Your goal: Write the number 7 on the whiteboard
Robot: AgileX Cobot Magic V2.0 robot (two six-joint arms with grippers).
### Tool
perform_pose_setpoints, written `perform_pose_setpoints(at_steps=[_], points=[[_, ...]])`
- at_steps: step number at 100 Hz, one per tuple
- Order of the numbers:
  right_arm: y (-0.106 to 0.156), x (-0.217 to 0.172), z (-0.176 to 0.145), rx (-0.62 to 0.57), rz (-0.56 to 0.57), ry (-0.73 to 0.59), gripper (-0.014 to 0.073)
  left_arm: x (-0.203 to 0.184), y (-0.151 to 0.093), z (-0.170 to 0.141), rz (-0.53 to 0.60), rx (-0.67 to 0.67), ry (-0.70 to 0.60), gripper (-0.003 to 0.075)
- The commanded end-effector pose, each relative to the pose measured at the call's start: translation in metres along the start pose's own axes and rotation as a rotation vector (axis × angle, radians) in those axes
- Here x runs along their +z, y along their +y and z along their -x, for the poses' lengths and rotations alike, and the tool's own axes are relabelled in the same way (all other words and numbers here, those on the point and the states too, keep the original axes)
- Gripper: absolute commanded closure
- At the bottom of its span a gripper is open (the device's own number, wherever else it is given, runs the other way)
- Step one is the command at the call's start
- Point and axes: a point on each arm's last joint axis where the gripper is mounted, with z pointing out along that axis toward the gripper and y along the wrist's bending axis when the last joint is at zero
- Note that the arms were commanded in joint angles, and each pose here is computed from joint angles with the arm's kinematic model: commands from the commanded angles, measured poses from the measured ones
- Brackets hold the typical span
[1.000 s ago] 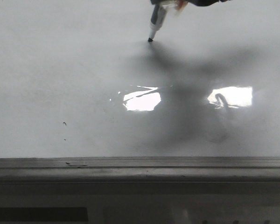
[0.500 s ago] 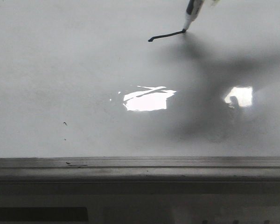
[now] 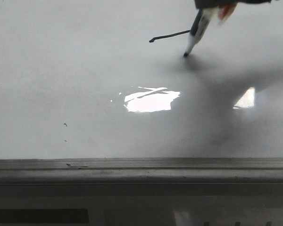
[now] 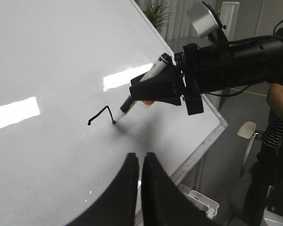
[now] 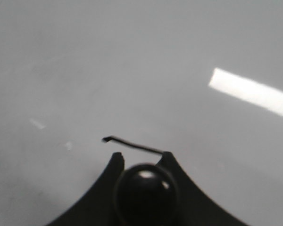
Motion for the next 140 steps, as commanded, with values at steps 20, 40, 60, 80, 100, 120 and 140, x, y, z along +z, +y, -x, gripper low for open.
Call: perform_pose_setpoints(at_steps=[20, 40, 60, 80, 100, 120, 140], points=[[0.019, -0.006, -0.031, 0.017, 0.086, 0.138, 0.0641, 0.0, -0.002, 0.008, -0.016, -0.032, -0.022, 0.0741], [0.02, -0.01, -0.019, -0.003, 0.116, 0.089, 0.0641, 0.0, -0.002, 0.008, -0.016, -0.032, -0.022, 0.0741], [0.029, -0.052, 0.046, -0.071, 0.332, -0.207, 0.0641, 0.0, -0.002, 0.008, -0.016, -0.032, -0.022, 0.0741], [0.022, -0.068, 0.074, -0.097, 0.314, -0.306, 0.0641, 0.0, -0.002, 0.008, -0.016, -0.032, -0.022, 0.0702], [0.023, -0.067, 0.075, -0.102, 0.313, -0.3, 0.0641, 0.009, -0.004, 0.008, -0.072, -0.044, 0.034, 0.0376], [0.031, -0.064, 0.075, -0.116, 0.364, -0.305, 0.0642, 0.037, -0.007, 0.012, -0.199, 0.017, 0.172, 0.0344], [0.04, -0.058, 0.061, -0.147, 0.412, -0.274, 0.0666, 0.06, -0.006, 0.022, -0.267, 0.099, 0.215, 0.0344]])
